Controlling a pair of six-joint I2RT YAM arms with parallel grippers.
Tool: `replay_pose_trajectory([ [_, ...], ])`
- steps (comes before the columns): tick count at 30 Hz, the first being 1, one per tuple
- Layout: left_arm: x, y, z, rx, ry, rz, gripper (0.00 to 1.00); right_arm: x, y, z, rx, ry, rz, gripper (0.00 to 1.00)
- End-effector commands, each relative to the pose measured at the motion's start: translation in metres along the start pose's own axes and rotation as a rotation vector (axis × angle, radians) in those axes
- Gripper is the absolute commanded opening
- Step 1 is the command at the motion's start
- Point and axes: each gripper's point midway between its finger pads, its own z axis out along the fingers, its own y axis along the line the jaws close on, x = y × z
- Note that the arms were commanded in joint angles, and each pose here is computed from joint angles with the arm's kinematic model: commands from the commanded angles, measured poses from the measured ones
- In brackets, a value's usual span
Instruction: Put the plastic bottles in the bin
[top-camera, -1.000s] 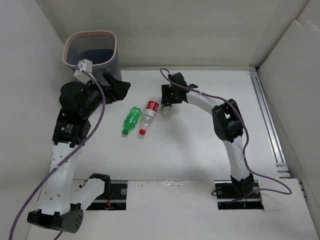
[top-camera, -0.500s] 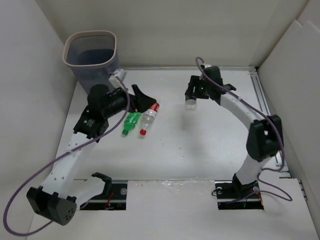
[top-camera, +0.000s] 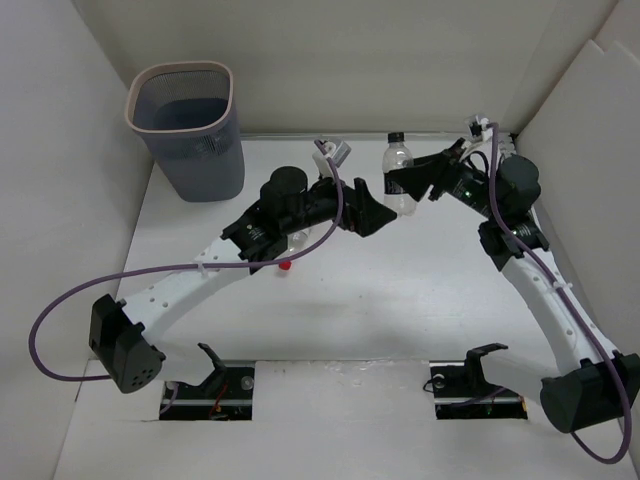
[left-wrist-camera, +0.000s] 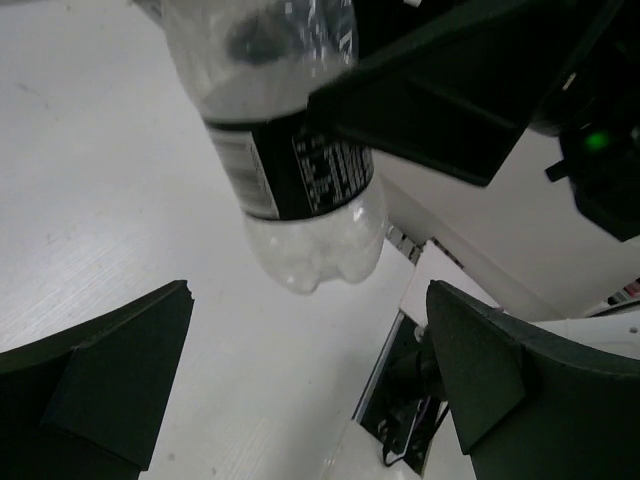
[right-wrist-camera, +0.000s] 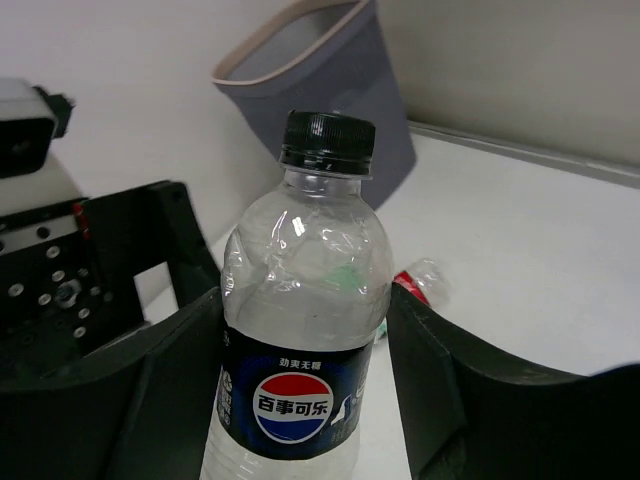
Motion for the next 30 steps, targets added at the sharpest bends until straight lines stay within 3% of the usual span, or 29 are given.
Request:
replay_pose_trajectory([
  [1,-0.057,-0.034,0.002,0.09,-0.191,0.089,1.0,-0.018,0.047,-0.012,-0.212,-0.049,-0.035,0.0],
  [6,-0.067,-0.042,0.007,0.139,-0.238,0.101,1.0,-0.021,0.069,-0.026,-0.304,-0.064,-0.03,0.0],
  [17,-0.038,-0.067,0.027,0.351,-0.122,0.055,0.97,-0.035,0.099,-0.038,-0.442,-0.141,0.003,0.0],
  [19,-0.037,-0.076,0.023,0.399,-0.113,0.062,0.77,-0.035,0.099,-0.038,-0.442,-0.141,0.003,0.0],
  [21,-0.035,-0.076,0.023,0.409,-0.111,0.065,0.51,-0.038,0.102,-0.038,-0.448,-0.145,0.006,0.02],
  [22,-0.038,-0.078,0.022,0.413,-0.118,0.069,0.29,-0.042,0.099,-0.037,-0.441,-0.15,0.002,0.05],
  [23,-0.038,-0.078,0.022,0.413,-0.118,0.069,0.24,-0.04,0.1,-0.038,-0.451,-0.139,-0.001,0.15],
  [24,-0.045,-0.082,0.019,0.407,-0.132,0.07,0.16,-0.04,0.1,-0.038,-0.451,-0.139,-0.001,0.37],
  [25,-0.051,-0.081,0.019,0.391,-0.149,0.097,0.1,-0.042,0.105,-0.042,-0.456,-0.147,-0.011,0.93],
  [26,-0.057,-0.076,0.021,0.349,-0.169,0.086,0.03,-0.046,0.099,-0.042,-0.436,-0.16,-0.013,1.0],
  [27,-0.063,-0.069,0.019,0.314,-0.172,0.086,0.0,-0.045,0.093,-0.045,-0.411,-0.161,-0.009,1.0],
  [30,-0.094,-0.045,0.012,0.235,-0.222,0.087,0.0,-0.049,0.054,-0.054,-0.275,-0.175,-0.001,1.0],
])
